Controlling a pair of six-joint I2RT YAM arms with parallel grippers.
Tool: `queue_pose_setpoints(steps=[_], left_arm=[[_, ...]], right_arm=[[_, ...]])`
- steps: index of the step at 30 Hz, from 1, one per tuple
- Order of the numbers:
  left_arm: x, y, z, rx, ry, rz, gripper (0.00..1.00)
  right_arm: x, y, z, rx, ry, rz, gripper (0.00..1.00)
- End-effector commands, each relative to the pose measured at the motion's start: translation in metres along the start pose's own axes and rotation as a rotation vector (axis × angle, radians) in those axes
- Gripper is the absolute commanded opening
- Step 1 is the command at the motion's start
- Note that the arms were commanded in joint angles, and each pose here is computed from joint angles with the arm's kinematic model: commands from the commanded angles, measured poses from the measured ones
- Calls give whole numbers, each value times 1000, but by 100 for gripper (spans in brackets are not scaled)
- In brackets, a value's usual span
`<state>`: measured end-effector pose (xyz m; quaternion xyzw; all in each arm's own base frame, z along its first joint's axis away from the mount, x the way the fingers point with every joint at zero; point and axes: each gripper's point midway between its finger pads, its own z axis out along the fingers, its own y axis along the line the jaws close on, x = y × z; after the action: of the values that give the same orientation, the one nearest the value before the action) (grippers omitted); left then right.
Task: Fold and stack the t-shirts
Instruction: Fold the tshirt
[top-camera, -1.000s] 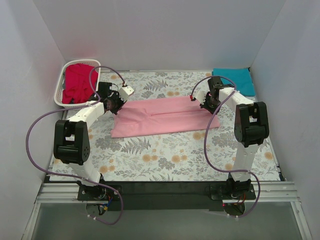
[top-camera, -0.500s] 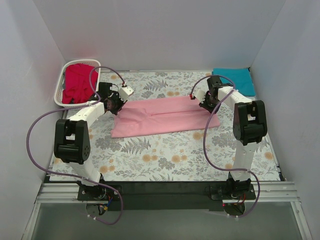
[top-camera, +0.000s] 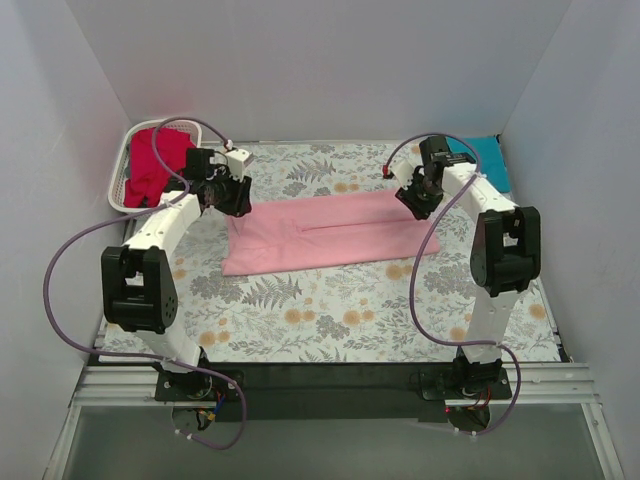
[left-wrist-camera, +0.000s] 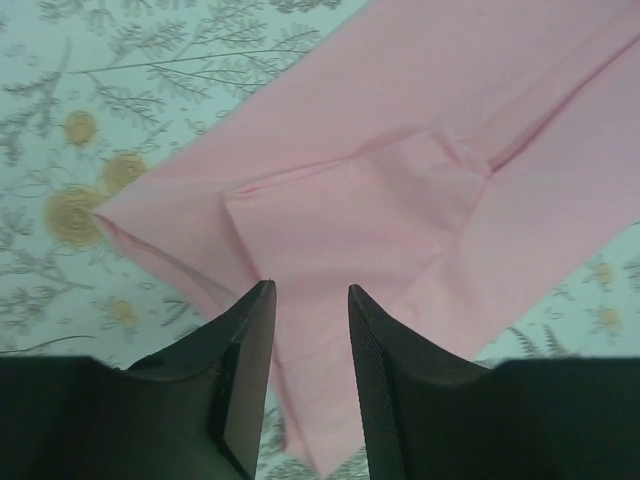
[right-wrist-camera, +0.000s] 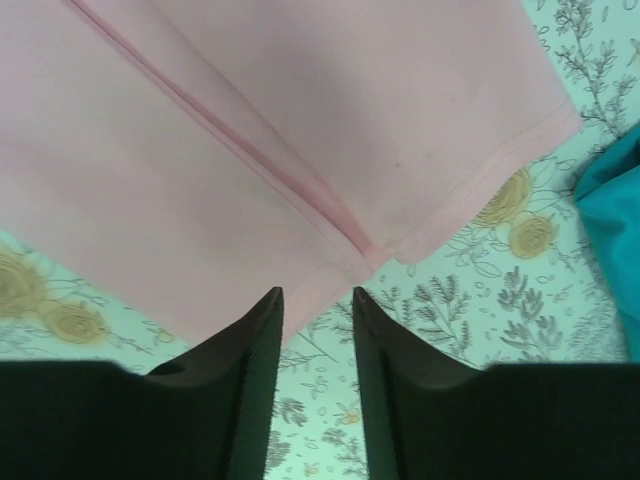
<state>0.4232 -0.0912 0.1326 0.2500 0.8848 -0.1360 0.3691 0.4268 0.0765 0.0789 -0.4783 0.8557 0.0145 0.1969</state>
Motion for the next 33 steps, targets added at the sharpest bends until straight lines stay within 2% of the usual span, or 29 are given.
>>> queue_pose_setpoints(steps=[1,3,7,16,20,23,24,25,27,28,29,31,32,33], left_arm=[[7,-50,-5,171,40,-217,33],[16,-65,4,193,80,-240,30],[50,-64,21,116,182,-307,26],[115,-46,48,-9,375,-377,20],[121,-15,70,-84,411,-344,18],[92,16,98,-110,393,-298,17],[72,23,105,-106,362,-279,18],[36,31,117,-80,307,-268,18],[-13,34,112,-50,241,-267,23],[-67,38,101,-34,119,-237,25],[-82,38,93,-34,85,-231,27],[-96,39,80,-53,47,-215,29],[-109,36,62,-60,8,-194,29],[-106,32,58,-51,7,-191,29]], right_arm=[[-11,29,-2,-153,-45,125,38],[-15,37,5,-204,-56,161,34],[3,48,28,-256,18,174,26],[41,86,38,-317,121,157,23],[69,156,28,-385,187,40,22],[55,217,8,-467,143,-92,23],[57,240,2,-508,147,-118,24],[43,267,-13,-545,109,-202,25],[14,302,-42,-659,10,-245,27],[-4,303,-56,-669,-57,-242,30],[-17,301,-65,-677,-103,-228,31],[-46,278,-81,-617,-191,-209,31],[-52,268,-83,-592,-208,-201,33],[-55,257,-83,-557,-211,-193,33]])
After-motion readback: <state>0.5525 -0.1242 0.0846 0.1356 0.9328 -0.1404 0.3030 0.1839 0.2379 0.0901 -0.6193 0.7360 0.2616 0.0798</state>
